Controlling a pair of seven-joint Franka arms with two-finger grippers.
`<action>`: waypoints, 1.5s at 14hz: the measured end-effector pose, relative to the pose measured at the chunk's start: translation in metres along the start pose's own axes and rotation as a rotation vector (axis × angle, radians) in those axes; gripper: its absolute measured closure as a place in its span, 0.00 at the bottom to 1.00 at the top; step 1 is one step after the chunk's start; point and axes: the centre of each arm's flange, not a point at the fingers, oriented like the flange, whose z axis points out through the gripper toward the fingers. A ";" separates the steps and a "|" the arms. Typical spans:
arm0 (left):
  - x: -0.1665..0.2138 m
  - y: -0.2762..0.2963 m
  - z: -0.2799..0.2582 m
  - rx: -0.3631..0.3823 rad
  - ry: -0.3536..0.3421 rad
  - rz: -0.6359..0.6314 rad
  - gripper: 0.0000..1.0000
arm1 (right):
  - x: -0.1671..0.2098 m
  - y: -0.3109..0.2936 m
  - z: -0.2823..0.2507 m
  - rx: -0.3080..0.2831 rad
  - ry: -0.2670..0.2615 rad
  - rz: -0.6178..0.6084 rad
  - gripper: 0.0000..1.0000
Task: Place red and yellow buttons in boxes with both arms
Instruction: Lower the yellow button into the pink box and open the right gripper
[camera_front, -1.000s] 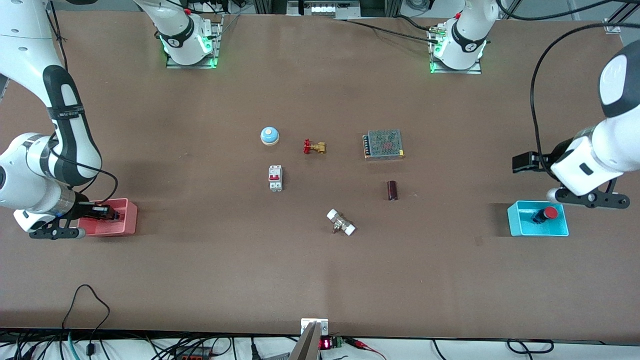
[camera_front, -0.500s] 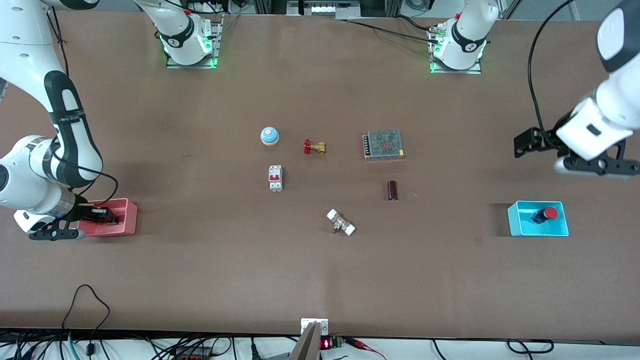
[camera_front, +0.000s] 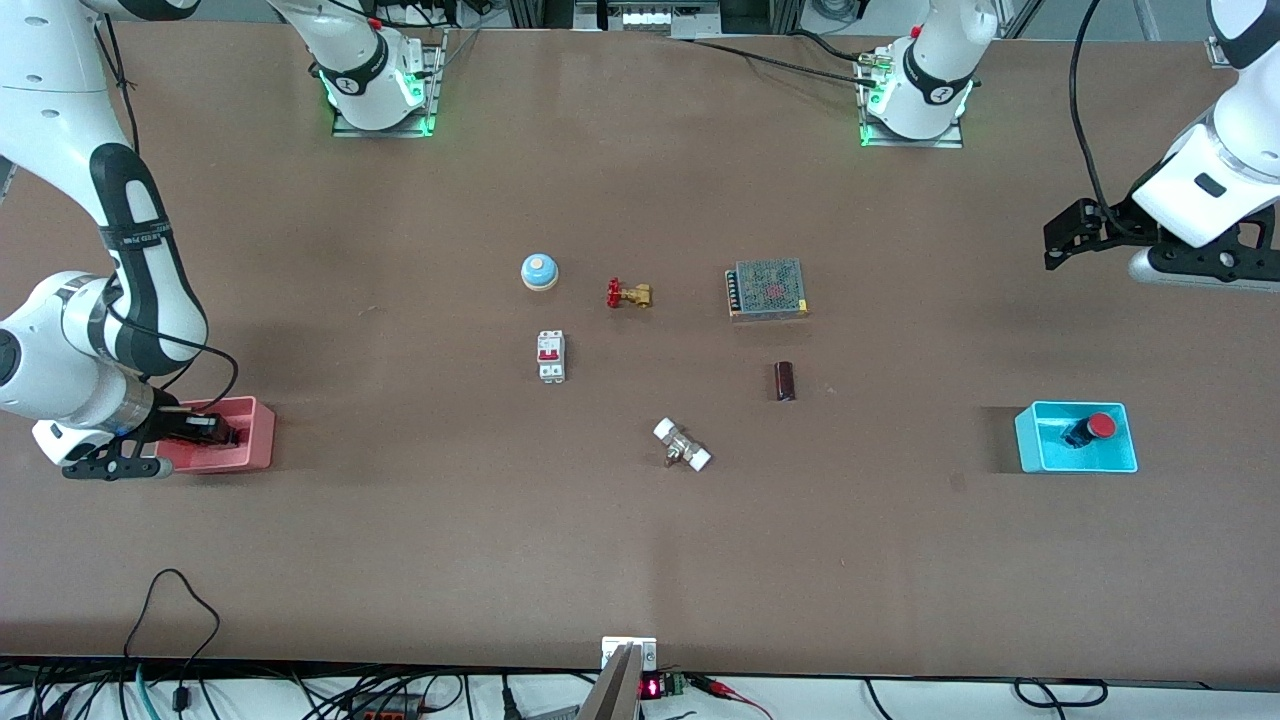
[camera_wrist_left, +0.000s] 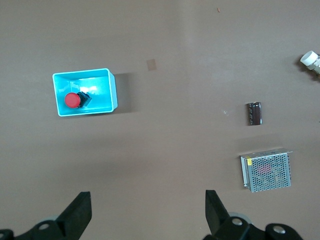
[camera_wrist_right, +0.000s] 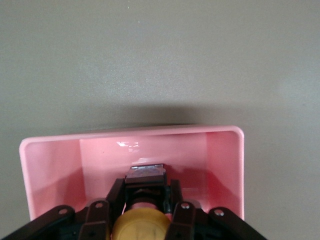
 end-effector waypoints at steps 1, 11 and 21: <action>0.000 0.000 0.001 0.000 -0.001 0.001 0.00 | 0.000 0.000 0.000 0.000 0.001 0.000 0.59; 0.000 0.005 0.001 0.000 -0.001 0.014 0.00 | 0.000 -0.004 0.003 0.005 -0.002 -0.003 0.17; -0.002 0.016 -0.006 0.001 -0.012 0.036 0.00 | 0.002 -0.045 -0.127 0.039 -0.029 -0.063 0.00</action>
